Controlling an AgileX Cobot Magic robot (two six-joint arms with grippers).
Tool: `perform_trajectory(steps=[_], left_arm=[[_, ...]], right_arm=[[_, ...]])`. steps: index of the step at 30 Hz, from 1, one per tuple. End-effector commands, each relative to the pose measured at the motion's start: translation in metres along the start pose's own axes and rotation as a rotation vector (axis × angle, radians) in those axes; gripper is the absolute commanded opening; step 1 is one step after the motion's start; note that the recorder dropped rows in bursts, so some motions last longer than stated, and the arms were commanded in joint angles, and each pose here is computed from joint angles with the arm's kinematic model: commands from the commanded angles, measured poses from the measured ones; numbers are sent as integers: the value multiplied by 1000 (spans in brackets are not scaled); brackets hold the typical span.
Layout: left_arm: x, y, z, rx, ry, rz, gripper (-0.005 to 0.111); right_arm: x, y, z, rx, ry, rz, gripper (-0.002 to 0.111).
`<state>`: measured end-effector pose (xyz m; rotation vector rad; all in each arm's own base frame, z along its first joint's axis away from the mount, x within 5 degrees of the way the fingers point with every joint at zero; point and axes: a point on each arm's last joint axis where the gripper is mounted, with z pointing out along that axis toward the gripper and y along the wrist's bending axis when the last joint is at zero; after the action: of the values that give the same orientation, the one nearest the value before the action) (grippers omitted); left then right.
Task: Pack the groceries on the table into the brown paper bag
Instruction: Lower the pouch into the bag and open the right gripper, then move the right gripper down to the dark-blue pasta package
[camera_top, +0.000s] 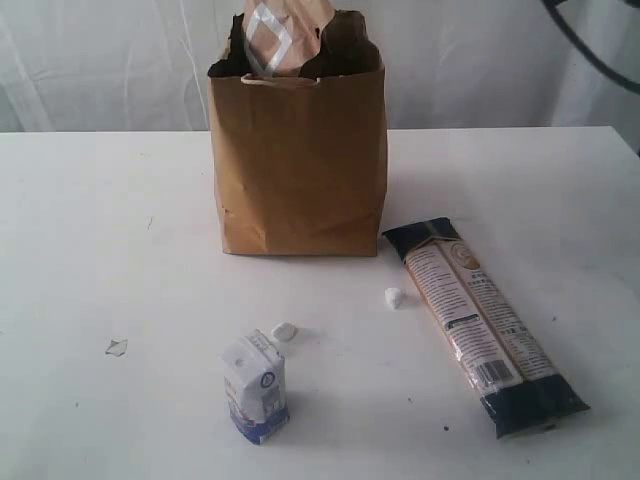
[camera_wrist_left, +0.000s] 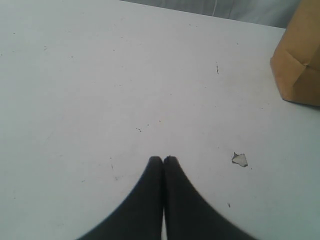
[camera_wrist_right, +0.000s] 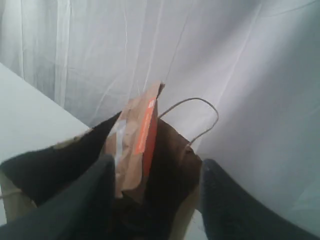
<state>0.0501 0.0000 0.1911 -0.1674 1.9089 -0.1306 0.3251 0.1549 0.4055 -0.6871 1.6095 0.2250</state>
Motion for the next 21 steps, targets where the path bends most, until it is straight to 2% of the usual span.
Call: perform_trajectory(steps=[1,6,11,13,16,19,21], left_arm=[[2,0,1,-2,4,-7,0],[2,0,1,-2,4,-7,0],[2,0,1,-2,4,-7,0],[2,0,1,-2,4,-7,0],[2,0,1,-2,4,-7,0],[2,0,1,-2,4,-7,0],[2,0,1,-2,4,-7,0]], right_arm=[[0,-15,-35,-22,103,-201,35],[19,-39,-66,50,385,-244,19],[55,-74,-91,235,786,-185,5],[68,-86,-101,326,917,-113,2],[83,-97,-111,434,992,49,2],[97,-96,-111,494,996,234,2],[107,-90,-108,473,1011,306,2]])
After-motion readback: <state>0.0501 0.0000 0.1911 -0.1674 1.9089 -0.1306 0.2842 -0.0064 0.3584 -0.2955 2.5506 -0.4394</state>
